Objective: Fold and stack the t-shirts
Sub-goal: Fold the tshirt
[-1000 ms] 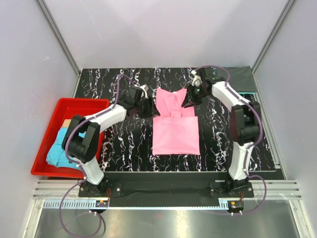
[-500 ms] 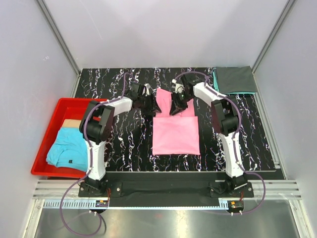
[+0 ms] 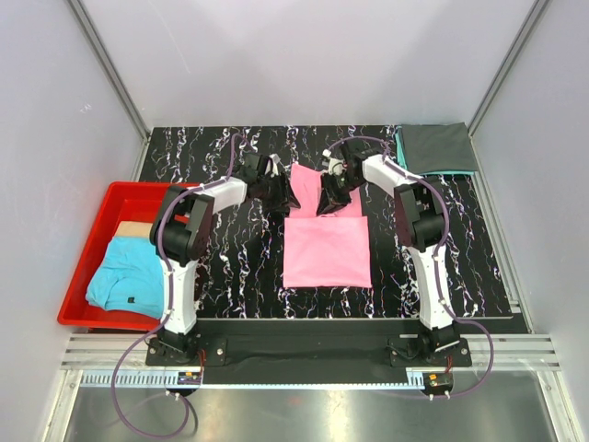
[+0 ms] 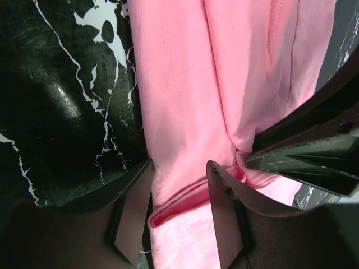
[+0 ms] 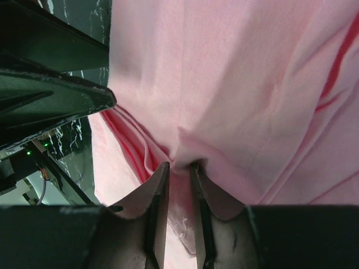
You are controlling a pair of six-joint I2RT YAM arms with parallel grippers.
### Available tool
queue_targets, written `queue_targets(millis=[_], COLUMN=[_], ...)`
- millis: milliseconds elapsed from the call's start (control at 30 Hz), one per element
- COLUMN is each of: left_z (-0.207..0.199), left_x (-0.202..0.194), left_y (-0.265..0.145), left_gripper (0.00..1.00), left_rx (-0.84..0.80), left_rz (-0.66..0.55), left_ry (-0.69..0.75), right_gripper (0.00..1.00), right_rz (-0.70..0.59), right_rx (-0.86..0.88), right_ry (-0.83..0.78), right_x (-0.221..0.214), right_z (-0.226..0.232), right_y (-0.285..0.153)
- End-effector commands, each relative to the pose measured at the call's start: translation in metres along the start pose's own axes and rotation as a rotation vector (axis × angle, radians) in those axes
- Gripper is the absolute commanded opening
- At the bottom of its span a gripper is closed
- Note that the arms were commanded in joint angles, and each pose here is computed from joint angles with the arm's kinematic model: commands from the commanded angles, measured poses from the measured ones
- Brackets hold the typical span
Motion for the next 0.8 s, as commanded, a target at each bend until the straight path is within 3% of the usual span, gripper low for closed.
queue_targets(millis=[0, 300, 500, 767], left_z=[0.025, -0.013, -0.014, -0.011], left_x=[-0.007, 0.000, -0.007, -0.011], left_y=[0.011, -0.021, -0.025, -0.028], left_gripper=[0.50, 0.50, 0.50, 0.50], left_rx=[0.098, -0.076, -0.102, -0.075], left_rz=[0.037, 0.030, 0.056, 0.062], left_ry=[-0.014, 0.055, 0.041, 0.039], right_gripper=[0.28, 0.26, 0.00, 0.00], right_rz=[-0.090, -0.063, -0.032, 0.039], right_rx=[0.018, 0.015, 0.018, -0.004], right_ry=[-0.077, -0.039, -0.003, 0.044], right_x=[0.018, 0.007, -0.004, -0.015], right_z=[0.028, 0.022, 0.008, -0.015], right_y=[-0.040, -0.041, -0.031, -0.010])
Point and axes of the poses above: each gripper's point midway between its finger pads, its own y axis out along the fingers, its own z axis along the line the jaws close on, x = y × z, the point moved 9 cm from there along -y, back along the fingers, and after that the axes turned 6 degrees about -y, right-handed, at the moved point
